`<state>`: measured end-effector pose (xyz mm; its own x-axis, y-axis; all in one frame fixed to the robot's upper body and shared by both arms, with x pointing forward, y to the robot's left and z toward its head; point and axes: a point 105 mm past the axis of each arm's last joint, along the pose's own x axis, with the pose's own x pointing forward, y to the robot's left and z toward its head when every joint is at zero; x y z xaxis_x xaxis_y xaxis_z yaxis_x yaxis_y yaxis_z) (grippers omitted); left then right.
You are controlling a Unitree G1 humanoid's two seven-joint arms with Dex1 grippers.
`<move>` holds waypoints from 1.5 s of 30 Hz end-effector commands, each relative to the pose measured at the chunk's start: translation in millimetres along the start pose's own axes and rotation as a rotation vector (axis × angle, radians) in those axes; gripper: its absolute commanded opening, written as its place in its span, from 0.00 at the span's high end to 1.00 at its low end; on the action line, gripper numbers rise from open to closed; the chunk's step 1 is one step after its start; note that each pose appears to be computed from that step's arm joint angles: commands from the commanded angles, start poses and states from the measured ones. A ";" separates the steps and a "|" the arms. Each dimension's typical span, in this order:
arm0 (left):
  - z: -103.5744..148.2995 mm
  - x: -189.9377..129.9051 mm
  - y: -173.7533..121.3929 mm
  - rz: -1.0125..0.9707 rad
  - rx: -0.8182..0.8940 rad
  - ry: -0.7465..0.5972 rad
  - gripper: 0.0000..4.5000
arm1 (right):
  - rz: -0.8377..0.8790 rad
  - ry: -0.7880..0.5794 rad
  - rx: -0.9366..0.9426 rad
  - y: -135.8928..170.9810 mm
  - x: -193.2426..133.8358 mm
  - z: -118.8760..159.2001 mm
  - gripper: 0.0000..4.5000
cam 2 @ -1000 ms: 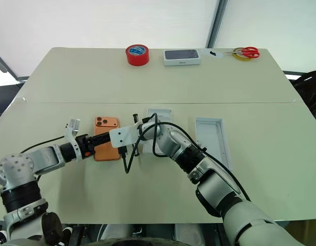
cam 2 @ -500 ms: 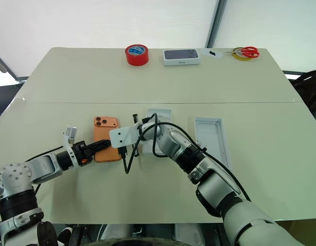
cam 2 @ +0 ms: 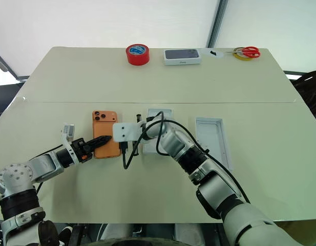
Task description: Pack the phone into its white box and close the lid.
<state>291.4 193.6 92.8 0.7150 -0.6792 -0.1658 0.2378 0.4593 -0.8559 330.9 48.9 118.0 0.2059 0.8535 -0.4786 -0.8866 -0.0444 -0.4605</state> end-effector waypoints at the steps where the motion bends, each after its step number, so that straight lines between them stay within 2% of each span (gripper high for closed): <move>1: 10.1 -1.6 -31.6 -0.152 0.064 -0.055 1.00 | 0.019 -0.267 0.050 -14.6 -39.5 48.4 0.80; 2: 11.1 -1.9 -36.8 -0.181 0.065 -0.067 1.00 | 0.020 -0.276 0.052 -15.3 -47.0 48.4 0.71; 3: 11.3 -1.2 -42.1 -0.198 0.083 -0.072 1.00 | 0.048 -0.221 0.020 -7.2 -60.7 32.6 0.61; 6: 5.7 1.2 -48.8 -0.206 0.118 -0.043 1.00 | 0.119 -0.072 -0.039 17.2 -88.5 -5.7 0.61; 8: 5.2 2.5 -50.4 -0.209 0.124 -0.051 1.00 | 0.128 -0.028 -0.068 32.1 -102.4 -22.8 0.61; 14: 8.1 6.2 -51.4 -0.219 0.115 -0.075 1.00 | 0.085 0.007 -0.051 48.5 -113.5 -42.1 0.61; 18: 9.0 9.4 -55.4 -0.239 0.120 -0.063 1.00 | 0.012 -0.050 -0.018 39.7 -109.6 -32.2 0.61; 36: 8.2 13.0 -54.7 -0.229 0.126 -0.049 1.00 | 0.072 0.059 -0.024 58.7 -106.9 -55.4 0.61; 38: 7.9 13.3 -55.0 -0.233 0.122 -0.047 1.00 | 0.076 0.061 -0.025 59.5 -106.9 -56.2 0.72; 41: 8.3 13.4 -54.0 -0.226 0.124 -0.046 1.00 | 0.054 0.033 -0.013 54.3 -108.0 -50.0 0.99; 45: 9.8 15.3 -54.0 -0.223 0.126 -0.049 1.00 | 0.022 0.006 0.021 47.6 -106.2 -40.7 0.99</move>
<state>294.6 162.8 128.2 0.6680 -0.7441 -0.0062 0.4281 0.3911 -0.8147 285.4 -74.6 97.2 0.1854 0.8174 -0.5454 -0.9160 -0.0572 -0.3971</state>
